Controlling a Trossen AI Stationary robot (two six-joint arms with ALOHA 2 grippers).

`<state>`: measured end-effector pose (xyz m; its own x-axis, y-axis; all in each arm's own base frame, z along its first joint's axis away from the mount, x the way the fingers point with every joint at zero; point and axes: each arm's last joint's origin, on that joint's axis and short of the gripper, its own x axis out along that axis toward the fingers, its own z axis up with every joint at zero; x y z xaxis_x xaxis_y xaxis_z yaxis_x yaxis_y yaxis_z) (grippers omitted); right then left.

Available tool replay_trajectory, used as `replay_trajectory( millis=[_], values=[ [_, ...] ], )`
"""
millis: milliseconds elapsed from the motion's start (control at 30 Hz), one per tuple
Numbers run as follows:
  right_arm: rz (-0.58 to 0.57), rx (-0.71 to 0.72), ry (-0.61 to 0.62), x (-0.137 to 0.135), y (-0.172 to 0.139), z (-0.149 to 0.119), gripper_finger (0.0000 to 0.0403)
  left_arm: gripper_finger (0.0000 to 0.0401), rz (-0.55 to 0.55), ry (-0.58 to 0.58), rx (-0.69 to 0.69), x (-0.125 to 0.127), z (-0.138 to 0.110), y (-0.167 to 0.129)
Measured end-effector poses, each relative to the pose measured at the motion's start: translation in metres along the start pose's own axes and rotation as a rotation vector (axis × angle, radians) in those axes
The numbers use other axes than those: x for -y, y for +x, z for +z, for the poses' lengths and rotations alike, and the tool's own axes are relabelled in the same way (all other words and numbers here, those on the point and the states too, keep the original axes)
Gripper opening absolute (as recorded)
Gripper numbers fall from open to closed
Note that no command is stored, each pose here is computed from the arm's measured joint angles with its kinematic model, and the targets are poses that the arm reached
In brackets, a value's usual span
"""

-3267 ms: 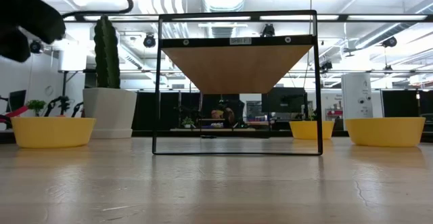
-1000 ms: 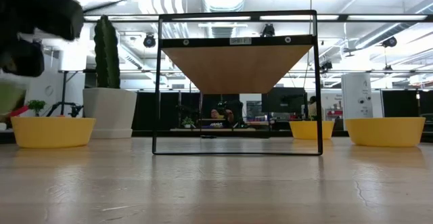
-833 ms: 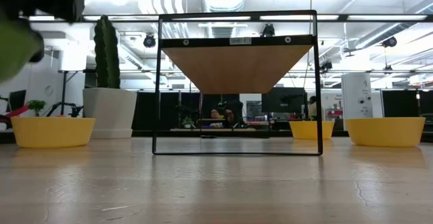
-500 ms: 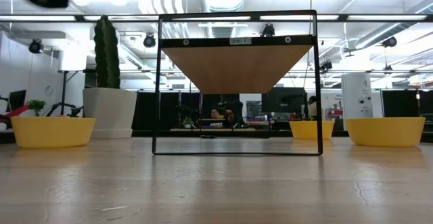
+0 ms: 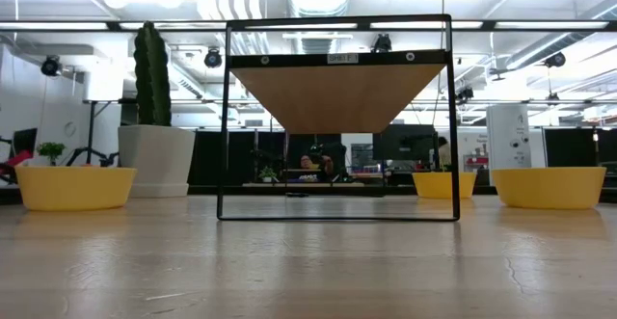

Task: Pick & Place Mini bowls
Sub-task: Stack the white bowl on top of the other white bowls on the shelf

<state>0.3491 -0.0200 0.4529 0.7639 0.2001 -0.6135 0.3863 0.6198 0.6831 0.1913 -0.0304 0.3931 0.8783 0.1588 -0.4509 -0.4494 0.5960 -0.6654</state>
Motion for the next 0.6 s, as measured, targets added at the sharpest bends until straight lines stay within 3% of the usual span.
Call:
replay_trajectory(
  millis=[267, 600],
  values=[
    [-0.044, 0.071, 0.042, 0.024, -0.01, 0.026, 0.0163, 0.0, 0.165, 0.063, 0.09, -0.011, 0.033, 0.016],
    [-0.106, 0.11, 0.079, 0.047, -0.019, 0.042, 0.0148, 0.0, 0.27, 0.096, 0.179, -0.011, 0.067, 0.035]
  ],
)
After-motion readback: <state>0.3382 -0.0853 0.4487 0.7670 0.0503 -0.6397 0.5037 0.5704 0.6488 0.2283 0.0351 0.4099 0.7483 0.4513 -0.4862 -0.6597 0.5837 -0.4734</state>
